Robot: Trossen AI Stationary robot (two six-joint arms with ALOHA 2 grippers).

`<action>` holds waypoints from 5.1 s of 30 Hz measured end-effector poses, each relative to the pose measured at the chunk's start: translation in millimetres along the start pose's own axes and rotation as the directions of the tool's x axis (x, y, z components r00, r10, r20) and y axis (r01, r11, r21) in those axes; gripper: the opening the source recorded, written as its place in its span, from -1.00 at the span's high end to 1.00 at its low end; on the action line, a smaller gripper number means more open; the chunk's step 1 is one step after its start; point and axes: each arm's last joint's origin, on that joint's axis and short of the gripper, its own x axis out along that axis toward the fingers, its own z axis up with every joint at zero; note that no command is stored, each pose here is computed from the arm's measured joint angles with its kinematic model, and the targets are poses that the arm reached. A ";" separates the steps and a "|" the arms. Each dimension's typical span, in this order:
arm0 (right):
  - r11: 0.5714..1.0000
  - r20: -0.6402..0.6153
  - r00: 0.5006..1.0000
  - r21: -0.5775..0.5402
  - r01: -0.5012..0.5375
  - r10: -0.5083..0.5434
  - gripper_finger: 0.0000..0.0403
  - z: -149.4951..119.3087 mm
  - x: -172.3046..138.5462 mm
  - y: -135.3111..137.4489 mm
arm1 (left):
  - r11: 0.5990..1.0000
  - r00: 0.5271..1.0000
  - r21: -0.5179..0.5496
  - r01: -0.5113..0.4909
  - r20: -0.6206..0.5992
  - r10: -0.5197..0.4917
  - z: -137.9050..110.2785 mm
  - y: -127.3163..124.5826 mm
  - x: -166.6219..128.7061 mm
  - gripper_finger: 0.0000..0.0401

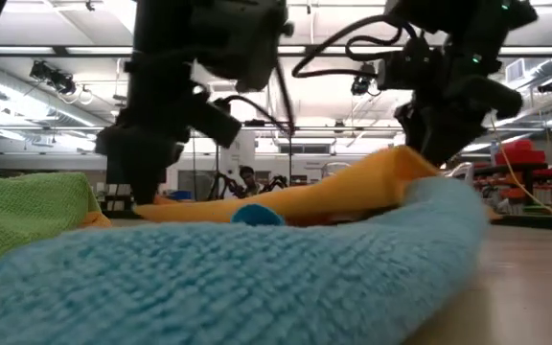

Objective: Fold microfiber towels
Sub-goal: Fold the right yellow towel

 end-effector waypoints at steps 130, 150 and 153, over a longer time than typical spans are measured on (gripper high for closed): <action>0.935 0.401 0.884 -0.147 0.323 -0.242 0.00 -30.1 3.2 62.2 | 0.911 0.743 0.411 -0.013 0.614 -0.267 75.6 38.4 -54.0 0.50; 0.988 0.368 0.929 -0.129 0.082 -0.029 0.00 -0.5 25.5 -3.6 | 0.955 0.881 0.266 0.127 0.411 -0.232 82.3 109.9 -11.3 0.36; 0.988 0.368 0.930 -0.130 0.083 -0.030 0.00 -0.5 25.5 -3.7 | 0.948 0.876 0.270 0.170 0.399 -0.271 86.9 119.4 -1.8 0.35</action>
